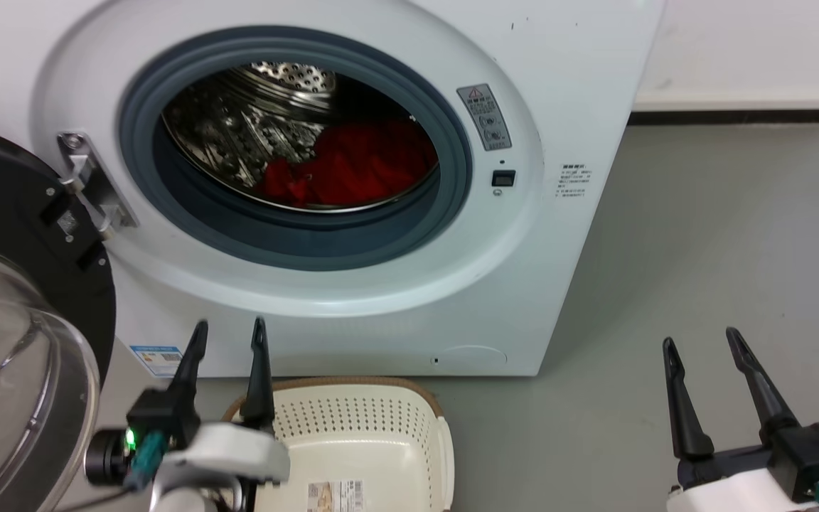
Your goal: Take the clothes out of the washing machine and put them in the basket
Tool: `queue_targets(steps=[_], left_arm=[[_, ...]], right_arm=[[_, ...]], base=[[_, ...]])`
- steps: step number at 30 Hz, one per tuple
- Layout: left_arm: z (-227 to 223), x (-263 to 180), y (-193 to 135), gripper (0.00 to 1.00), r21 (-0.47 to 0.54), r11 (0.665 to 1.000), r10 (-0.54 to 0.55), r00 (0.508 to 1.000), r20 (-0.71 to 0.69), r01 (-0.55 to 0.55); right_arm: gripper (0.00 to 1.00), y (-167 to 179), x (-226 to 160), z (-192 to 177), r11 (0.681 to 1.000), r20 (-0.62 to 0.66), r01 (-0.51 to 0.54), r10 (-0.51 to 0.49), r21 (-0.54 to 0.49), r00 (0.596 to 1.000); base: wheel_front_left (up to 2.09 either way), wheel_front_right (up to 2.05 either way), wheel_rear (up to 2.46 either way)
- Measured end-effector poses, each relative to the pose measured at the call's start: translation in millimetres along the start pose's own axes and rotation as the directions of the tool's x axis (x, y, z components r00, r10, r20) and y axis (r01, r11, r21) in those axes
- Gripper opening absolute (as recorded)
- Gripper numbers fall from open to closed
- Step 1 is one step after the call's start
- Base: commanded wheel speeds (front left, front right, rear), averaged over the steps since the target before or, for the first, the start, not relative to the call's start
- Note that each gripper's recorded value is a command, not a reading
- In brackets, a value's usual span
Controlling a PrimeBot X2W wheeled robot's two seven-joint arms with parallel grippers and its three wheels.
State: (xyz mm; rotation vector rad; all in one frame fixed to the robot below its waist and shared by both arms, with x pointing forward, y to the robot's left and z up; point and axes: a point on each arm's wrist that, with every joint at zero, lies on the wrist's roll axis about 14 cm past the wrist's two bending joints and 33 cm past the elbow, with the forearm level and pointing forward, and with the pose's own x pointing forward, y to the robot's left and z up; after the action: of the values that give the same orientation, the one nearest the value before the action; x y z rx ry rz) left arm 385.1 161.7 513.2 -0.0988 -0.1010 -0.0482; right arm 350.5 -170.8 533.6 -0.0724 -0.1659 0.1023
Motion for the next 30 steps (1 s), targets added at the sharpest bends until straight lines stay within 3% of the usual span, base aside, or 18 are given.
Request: queue_targets(steps=[16,30], left_arm=[[-24.9,166.7,-5.9,1.00,0.118,0.985,-0.120,0.991,-0.054,0.126],[-107.2,301.9,-18.6,1.00,0.167,0.965,-0.156,0.956,-0.248,0.201]], right_arm=[[1.00,-16.3,48.3,-29.3,0.999,-0.046,0.032,-0.032,0.000,0.998],[1.00,-51.8,75.2,-85.7,0.993,-0.150,0.120,-0.119,-0.003,0.982]], base=[[0.00,0.00,0.00],[0.00,0.00,0.00]])
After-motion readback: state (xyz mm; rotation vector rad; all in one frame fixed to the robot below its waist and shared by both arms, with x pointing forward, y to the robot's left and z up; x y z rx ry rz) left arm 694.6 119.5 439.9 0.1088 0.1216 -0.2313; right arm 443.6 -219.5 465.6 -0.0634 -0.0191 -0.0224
